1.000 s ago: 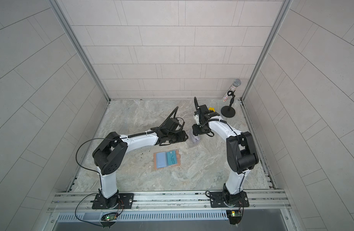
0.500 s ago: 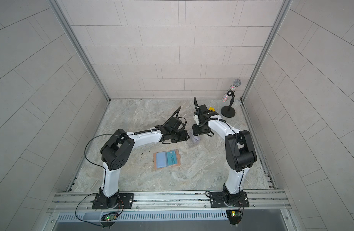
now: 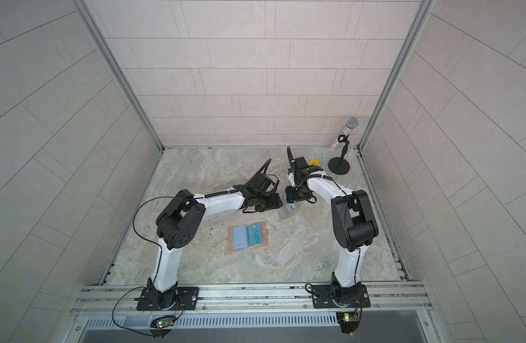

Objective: Insert credit cards into a card holder
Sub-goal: Pick up the credit card from the storage box.

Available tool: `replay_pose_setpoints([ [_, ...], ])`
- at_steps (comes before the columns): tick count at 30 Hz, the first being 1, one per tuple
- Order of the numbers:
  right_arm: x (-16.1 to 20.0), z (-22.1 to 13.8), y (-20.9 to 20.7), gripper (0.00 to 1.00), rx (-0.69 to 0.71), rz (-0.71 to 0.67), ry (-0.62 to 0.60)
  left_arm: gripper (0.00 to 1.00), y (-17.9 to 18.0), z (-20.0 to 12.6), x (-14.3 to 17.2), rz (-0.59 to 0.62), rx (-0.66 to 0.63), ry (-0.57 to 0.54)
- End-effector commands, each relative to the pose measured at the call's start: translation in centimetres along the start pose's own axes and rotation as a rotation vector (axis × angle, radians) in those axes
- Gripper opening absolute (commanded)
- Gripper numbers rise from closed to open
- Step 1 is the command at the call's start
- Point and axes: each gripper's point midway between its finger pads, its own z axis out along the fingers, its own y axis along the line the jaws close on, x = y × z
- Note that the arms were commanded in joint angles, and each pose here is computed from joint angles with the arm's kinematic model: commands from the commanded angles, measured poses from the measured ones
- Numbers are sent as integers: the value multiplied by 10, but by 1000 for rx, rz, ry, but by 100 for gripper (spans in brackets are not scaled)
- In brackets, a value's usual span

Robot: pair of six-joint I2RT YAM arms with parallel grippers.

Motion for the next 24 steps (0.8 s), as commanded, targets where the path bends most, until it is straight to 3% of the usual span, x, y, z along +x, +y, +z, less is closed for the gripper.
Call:
replay_pose_setpoints([
  [1, 0, -4, -5, 58, 27, -15, 8, 64, 6, 3, -1, -7, -29, 10],
  [24, -8, -28, -10, 49, 78, -22, -25, 57, 28, 6, 8, -5, -101, 29],
])
